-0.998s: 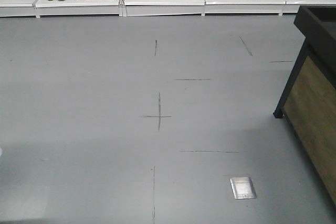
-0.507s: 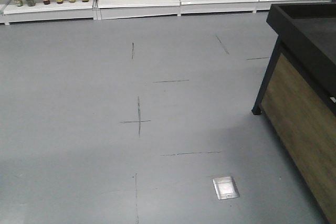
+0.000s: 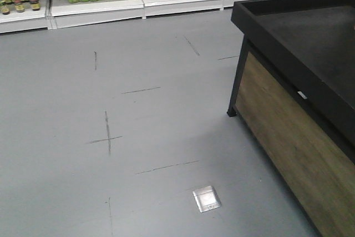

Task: Pick three apples into basket with both arms
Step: 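Turn the base toward the light-blue basket beside the apple table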

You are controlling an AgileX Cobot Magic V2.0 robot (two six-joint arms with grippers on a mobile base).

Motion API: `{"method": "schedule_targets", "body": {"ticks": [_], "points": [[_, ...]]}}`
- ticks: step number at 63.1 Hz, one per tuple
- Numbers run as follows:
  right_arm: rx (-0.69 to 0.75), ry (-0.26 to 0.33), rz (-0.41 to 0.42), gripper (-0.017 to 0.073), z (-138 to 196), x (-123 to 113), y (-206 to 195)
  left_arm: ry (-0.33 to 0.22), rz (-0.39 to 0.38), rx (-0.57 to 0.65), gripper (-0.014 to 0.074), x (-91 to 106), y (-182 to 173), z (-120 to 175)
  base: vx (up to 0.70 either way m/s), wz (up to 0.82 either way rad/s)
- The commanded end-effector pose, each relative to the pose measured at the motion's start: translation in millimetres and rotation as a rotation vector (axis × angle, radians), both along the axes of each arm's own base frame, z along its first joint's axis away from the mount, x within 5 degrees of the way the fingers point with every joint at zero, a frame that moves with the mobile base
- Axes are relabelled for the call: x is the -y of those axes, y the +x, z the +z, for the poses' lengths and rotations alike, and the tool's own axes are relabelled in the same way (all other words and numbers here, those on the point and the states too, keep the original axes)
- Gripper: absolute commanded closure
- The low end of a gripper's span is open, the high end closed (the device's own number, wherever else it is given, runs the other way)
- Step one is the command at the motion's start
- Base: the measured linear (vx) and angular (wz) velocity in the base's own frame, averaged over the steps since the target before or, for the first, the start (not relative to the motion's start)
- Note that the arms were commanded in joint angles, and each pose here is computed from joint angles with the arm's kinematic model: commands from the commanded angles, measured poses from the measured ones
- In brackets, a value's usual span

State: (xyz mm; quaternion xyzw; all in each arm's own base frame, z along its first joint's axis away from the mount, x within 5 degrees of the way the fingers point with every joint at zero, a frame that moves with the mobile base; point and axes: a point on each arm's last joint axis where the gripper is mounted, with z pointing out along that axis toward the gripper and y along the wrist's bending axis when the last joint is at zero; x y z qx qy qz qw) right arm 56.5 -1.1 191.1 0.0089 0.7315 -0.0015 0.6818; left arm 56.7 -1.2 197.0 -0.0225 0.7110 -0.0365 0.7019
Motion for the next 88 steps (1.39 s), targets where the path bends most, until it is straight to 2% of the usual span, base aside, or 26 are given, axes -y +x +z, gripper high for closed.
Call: {"method": "schedule_targets", "body": {"ticks": [1,88], "points": [[0.075,-0.011,0.000,0.0568,3.2,-0.2,-0.2,-0.016,0.002,0.082,0.0600,-0.2,-1.3,6.1,0.09,-0.36],[0.075,-0.011,0.000,0.0568,3.2,-0.2,-0.2,-0.016,0.002,0.082,0.0600,-0.2,-1.3,6.1,0.10,-0.43]]}}
